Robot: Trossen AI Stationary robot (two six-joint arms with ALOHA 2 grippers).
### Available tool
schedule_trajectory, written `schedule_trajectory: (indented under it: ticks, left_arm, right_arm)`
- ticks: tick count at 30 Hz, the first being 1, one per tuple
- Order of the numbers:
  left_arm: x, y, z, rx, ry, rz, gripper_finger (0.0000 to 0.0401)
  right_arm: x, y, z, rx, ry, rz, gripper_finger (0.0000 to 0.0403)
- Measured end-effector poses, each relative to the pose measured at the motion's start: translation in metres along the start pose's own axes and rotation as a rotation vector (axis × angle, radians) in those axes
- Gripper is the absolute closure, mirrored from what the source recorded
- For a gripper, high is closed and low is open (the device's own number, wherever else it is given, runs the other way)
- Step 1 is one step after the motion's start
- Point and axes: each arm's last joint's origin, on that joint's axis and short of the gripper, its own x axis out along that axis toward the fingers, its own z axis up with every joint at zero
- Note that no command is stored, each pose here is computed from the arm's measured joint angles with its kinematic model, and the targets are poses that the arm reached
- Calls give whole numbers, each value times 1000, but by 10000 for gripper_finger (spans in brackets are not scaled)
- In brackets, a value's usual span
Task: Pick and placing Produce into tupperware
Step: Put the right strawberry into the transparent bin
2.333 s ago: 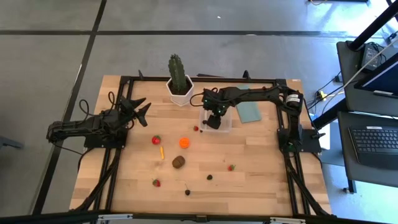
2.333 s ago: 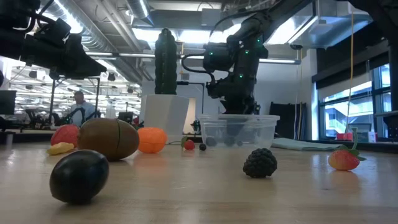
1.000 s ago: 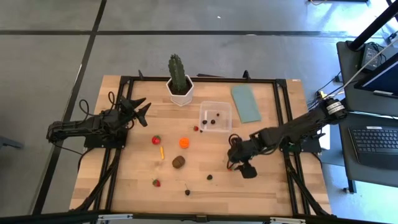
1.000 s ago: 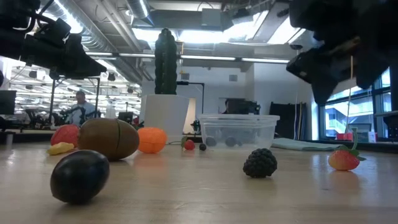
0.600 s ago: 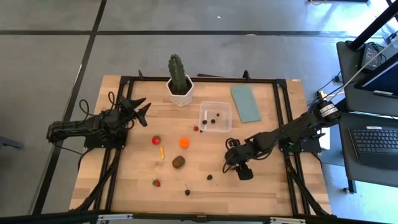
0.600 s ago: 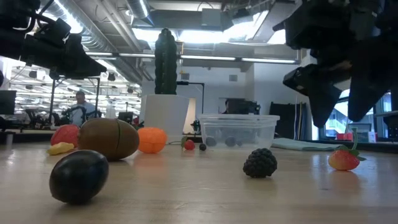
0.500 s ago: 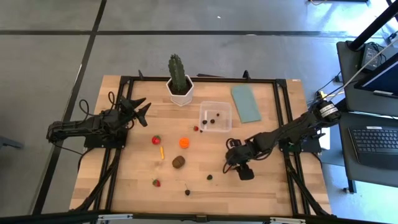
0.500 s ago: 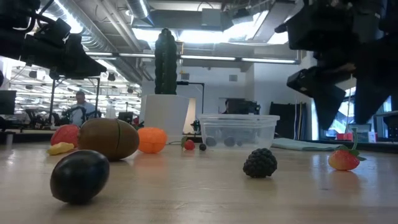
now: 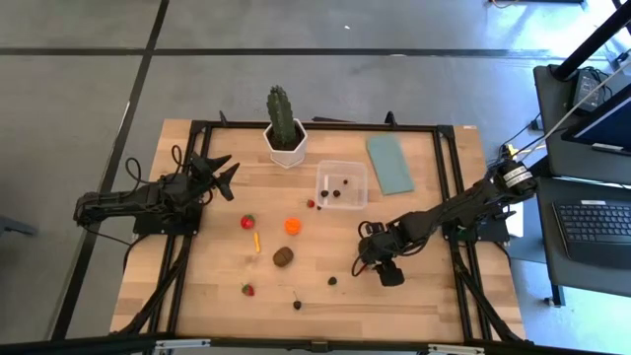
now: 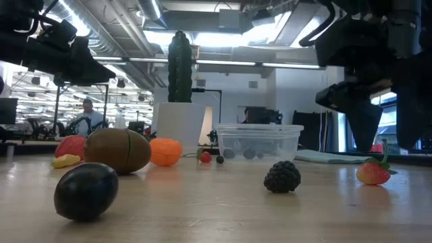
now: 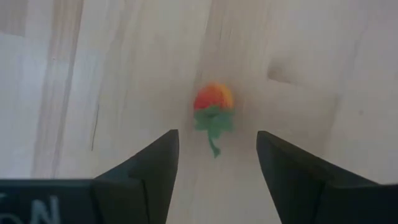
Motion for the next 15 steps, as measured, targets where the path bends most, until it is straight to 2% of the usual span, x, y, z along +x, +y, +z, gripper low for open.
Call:
schedule_trajectory:
  ticks: [9, 15]
  left_arm:
    - [0, 0, 0, -1, 0, 0, 225]
    - [0, 0, 0, 0, 0, 0, 225]
  right_arm:
    - [10, -1, 2, 7, 8, 0, 189]
    - [10, -1, 1, 8, 9, 6, 231]
